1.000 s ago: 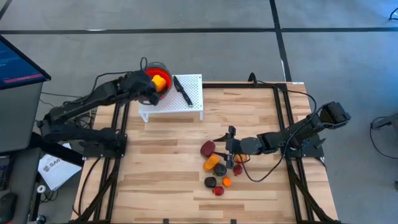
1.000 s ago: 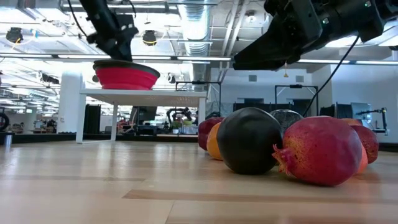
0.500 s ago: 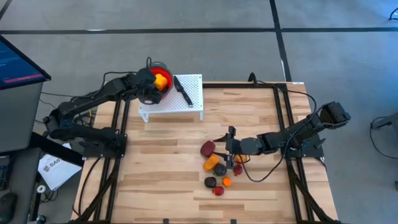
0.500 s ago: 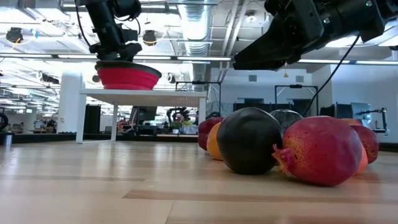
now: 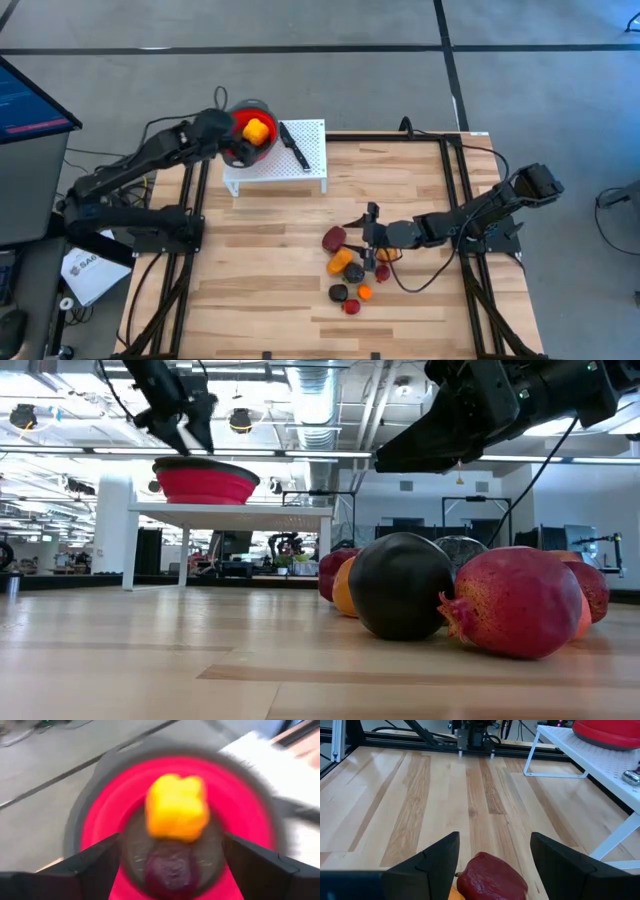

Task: Pick & Place Fruit
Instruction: Put the left red apple into the red strainer bowl on the shelf

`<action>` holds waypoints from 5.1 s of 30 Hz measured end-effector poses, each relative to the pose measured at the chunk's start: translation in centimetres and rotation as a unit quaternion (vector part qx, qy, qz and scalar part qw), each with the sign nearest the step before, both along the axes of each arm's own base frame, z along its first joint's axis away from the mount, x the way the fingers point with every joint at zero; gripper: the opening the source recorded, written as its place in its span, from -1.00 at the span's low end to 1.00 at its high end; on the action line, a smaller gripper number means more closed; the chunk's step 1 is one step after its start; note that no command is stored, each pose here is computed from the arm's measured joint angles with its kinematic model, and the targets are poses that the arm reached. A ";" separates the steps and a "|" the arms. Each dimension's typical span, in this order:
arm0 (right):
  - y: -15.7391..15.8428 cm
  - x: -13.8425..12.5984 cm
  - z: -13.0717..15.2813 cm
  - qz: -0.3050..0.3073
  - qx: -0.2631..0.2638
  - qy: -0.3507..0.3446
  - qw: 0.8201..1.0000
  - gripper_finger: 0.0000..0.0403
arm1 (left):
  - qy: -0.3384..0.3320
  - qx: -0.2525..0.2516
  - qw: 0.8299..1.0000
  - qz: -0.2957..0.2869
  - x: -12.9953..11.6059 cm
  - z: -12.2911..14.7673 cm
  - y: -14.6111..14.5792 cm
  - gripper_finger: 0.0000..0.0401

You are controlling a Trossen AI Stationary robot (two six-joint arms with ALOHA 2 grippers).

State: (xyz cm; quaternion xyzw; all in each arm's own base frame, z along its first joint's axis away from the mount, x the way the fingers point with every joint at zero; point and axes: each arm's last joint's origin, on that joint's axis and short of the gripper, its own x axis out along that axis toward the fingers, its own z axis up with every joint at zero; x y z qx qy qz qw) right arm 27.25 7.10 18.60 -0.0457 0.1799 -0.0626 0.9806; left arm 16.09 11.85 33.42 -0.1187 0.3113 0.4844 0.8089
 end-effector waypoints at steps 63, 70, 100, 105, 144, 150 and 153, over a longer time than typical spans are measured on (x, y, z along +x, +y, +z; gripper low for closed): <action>1.1 -6.5 0.7 -0.193 -0.089 0.087 0.973 0.19 | -0.125 -0.175 0.950 -0.228 21.3 -20.9 -17.5 0.38; 1.2 -6.4 0.8 -0.192 -0.084 0.082 0.974 0.19 | -0.052 -0.173 0.939 -0.291 19.8 -19.1 -17.6 0.18; -4.4 7.4 -4.1 0.216 0.091 -0.035 0.971 0.72 | -0.079 -0.196 0.903 -0.373 16.1 -11.0 -17.5 0.26; -4.1 7.9 -4.3 0.239 0.094 -0.035 0.966 0.61 | -0.080 -0.199 0.901 -0.377 16.1 -11.0 -17.6 0.27; -5.5 3.3 -2.6 0.378 0.215 -0.220 0.873 0.27 | 0.076 0.444 0.676 -0.583 17.7 -8.9 -24.7 0.60; -5.5 3.3 -2.5 0.378 0.215 -0.221 0.873 0.27 | 0.044 0.432 0.687 -0.583 18.0 -8.7 -24.4 0.55; -5.5 3.3 -2.5 0.378 0.215 -0.221 0.873 0.27 | 0.028 0.422 0.689 -0.588 18.0 -8.7 -24.5 0.46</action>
